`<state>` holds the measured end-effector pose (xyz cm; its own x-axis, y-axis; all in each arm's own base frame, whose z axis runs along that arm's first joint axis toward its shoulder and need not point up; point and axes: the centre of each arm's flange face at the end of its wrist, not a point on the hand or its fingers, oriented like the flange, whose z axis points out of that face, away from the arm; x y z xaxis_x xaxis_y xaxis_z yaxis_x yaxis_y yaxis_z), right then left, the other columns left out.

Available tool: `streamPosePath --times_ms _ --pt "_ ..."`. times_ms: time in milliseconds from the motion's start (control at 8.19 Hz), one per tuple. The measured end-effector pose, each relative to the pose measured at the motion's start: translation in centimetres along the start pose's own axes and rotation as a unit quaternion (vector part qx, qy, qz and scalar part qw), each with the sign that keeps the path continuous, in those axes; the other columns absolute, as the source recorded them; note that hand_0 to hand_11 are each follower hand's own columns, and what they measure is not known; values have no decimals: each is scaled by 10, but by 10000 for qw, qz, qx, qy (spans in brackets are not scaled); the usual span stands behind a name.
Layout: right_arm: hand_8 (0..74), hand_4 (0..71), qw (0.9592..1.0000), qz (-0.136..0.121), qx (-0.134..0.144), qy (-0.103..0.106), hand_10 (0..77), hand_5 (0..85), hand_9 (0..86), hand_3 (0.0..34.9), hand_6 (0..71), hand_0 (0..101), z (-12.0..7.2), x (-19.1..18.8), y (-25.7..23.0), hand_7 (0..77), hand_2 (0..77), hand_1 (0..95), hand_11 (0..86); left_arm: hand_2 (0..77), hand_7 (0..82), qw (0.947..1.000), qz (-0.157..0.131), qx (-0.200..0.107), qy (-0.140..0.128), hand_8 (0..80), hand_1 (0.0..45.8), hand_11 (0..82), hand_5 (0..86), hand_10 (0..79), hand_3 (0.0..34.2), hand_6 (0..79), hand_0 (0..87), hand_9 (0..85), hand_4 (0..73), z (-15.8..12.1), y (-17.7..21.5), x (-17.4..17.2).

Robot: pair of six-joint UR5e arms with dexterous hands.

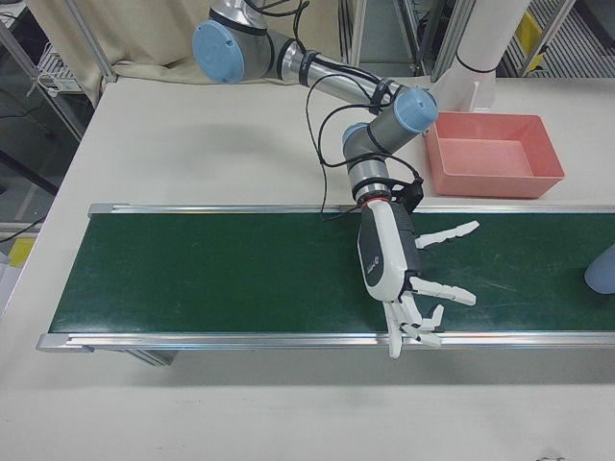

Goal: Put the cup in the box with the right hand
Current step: 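Move the right hand over the belt ahead of the blue cup, then hold the open right hand in the cup's path as it arrives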

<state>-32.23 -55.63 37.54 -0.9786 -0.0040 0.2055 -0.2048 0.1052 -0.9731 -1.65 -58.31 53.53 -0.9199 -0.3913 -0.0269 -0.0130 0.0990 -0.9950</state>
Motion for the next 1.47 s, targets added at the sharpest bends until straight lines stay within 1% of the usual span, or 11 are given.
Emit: streamPosePath --times_ms 122,366,488,610,733,1465 --pt "115 518 10000 -18 -23 40 0 11 322 0 175 504 -3 4 3 698 11 11 5 5 0 10000 1 -2 0 0 5 0 0 0 0 0 0 5 0 0 0 0" --pt "115 518 9999 -43 -52 87 0 11 311 0 175 502 -7 8 6 698 11 11 5 5 0 10000 1 -2 0 0 5 0 0 0 0 0 0 5 0 0 0 0" --pt "115 518 9999 -57 -54 97 0 11 284 0 175 504 -8 9 7 698 11 11 5 5 0 10000 0 0 0 0 5 0 0 0 0 0 0 5 0 0 0 0" --pt "115 518 9999 -100 -56 112 0 11 284 0 175 504 -8 9 7 698 11 11 5 5 0 10000 -1 2 0 0 5 0 0 0 0 0 0 5 0 0 0 0" --pt "115 518 9998 -144 -60 132 0 11 305 0 175 504 -8 10 7 698 11 11 5 5 0 10000 -1 3 0 0 5 0 0 0 0 0 0 5 0 0 0 0" --pt "115 518 9995 -269 -71 167 0 11 305 0 175 500 -8 11 9 698 11 11 5 5 0 10000 0 -2 0 0 5 0 0 0 0 0 0 5 0 0 0 0"
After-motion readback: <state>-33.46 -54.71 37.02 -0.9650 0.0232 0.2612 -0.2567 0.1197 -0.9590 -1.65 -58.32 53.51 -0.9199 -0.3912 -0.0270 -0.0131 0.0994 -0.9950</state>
